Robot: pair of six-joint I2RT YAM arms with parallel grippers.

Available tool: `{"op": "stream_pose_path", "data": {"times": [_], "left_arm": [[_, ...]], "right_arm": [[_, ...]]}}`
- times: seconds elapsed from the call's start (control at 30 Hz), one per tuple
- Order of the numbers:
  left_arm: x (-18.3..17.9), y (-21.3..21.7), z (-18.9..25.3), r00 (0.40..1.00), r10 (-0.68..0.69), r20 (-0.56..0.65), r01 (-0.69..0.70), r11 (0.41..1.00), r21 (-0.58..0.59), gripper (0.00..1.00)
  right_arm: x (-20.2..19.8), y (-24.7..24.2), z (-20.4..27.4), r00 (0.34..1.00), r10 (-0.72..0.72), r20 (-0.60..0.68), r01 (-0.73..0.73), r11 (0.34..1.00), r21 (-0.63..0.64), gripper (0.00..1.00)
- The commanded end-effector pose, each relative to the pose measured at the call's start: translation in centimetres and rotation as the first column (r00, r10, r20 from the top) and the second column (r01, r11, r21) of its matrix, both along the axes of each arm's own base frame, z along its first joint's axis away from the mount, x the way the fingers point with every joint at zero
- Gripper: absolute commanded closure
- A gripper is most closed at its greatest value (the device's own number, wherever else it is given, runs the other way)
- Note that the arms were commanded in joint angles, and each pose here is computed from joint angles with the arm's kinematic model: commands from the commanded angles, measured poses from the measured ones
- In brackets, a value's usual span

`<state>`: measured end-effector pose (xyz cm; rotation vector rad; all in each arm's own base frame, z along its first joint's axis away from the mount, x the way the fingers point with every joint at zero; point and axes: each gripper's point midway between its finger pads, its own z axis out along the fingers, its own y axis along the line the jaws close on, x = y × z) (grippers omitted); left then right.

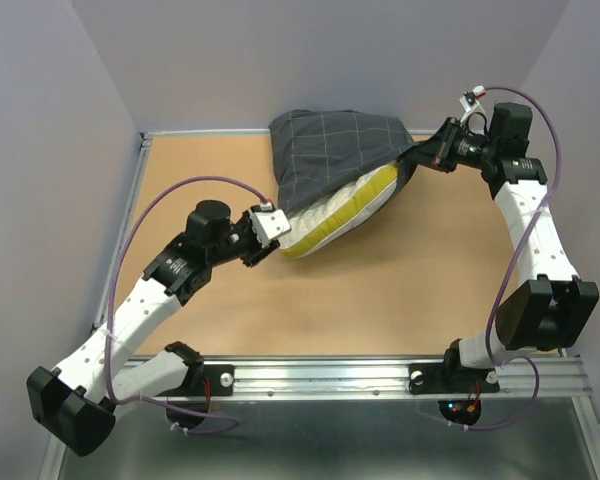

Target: Put the pillow into the pillowcase

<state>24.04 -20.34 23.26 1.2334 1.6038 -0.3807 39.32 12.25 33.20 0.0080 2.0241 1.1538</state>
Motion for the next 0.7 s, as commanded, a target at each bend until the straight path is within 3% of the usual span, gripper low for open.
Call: {"op": "stream_pose_path", "data": {"times": [0.0,0.1,0.27,0.67], "left_arm": [[6.0,2.7,3.0,0.956,0.286,0.07,-0.277,0.954,-0.113,0.48],[7.9,3.0,0.7,0.95,0.313,-0.006,-0.312,0.947,-0.075,0.48],[9.2,1.6,-1.4,0.968,0.238,-0.082,-0.243,0.967,-0.069,0.48],[11.6,-0.6,-3.1,0.978,0.19,-0.089,-0.199,0.975,-0.097,0.44]], "right_arm": [[-1.1,0.5,6.7,0.978,0.023,0.21,-0.025,1.0,0.004,1.0],[-1.2,0.5,6.7,0.977,0.026,0.214,-0.027,1.0,0.0,1.0],[-1.1,0.5,6.6,0.977,0.025,0.212,-0.026,1.0,-0.001,0.99],[-1.1,0.6,5.8,0.98,0.036,0.193,-0.036,0.999,0.001,0.99]]}}
